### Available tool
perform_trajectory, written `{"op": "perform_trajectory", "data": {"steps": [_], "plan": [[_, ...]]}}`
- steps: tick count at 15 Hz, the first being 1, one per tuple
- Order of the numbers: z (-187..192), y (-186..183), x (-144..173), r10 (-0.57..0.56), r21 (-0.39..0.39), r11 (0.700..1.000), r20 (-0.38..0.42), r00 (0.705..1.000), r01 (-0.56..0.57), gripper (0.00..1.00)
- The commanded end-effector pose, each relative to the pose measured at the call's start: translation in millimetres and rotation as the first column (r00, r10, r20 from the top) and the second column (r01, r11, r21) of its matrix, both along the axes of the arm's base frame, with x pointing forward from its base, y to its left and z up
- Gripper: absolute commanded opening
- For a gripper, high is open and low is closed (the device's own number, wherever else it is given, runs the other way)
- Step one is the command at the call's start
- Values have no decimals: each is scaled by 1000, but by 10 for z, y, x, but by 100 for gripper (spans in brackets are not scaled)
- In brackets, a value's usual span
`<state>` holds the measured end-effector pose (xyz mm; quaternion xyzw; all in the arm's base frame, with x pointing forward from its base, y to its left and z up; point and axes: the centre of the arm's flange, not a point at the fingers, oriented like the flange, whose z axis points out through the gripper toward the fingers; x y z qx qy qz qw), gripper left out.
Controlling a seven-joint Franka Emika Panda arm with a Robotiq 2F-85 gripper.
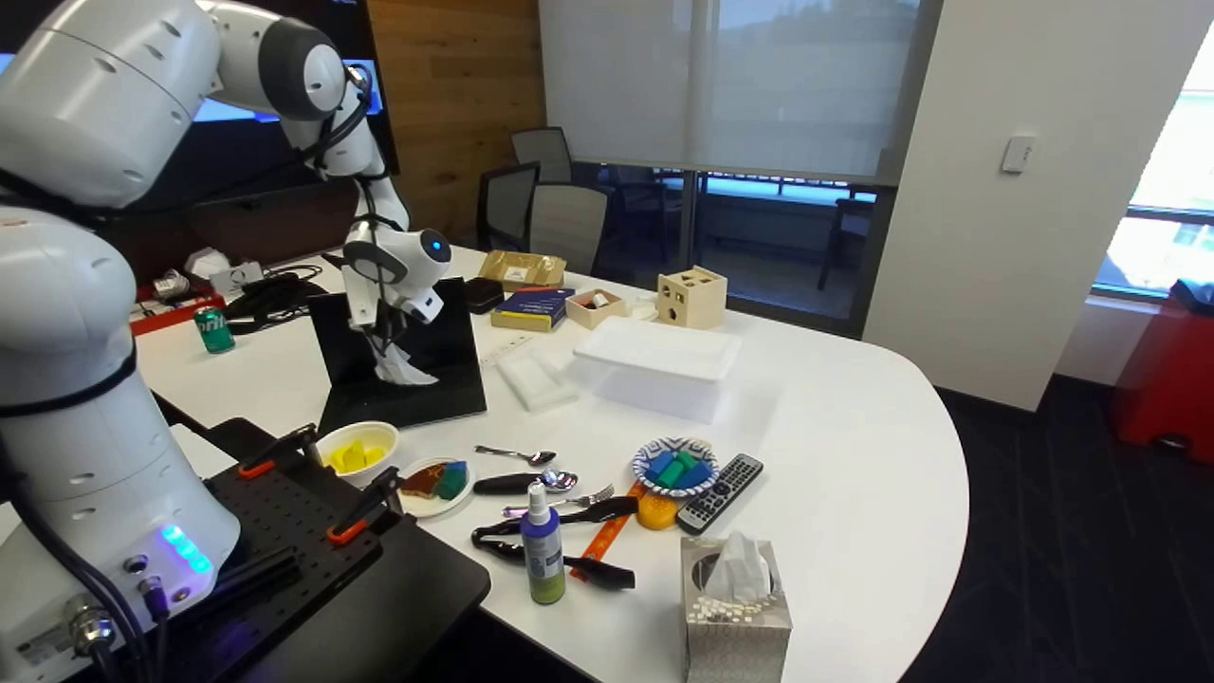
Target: Use the tissue to clean the laptop's screen
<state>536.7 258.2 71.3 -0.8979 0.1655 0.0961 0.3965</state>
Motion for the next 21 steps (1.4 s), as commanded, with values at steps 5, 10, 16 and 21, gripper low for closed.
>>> {"op": "perform_trajectory", "data": {"steps": [5,10,16,21], "plan": [[208,173,-460,-70,37,997,219,973,64,0],[396,-124,-475,-266,10,960,355,896,281,0],[429,-595,-9,-416,-10,888,411,811,460,0],[266,-682,75,-413,-37,888,376,830,458,0]]}}
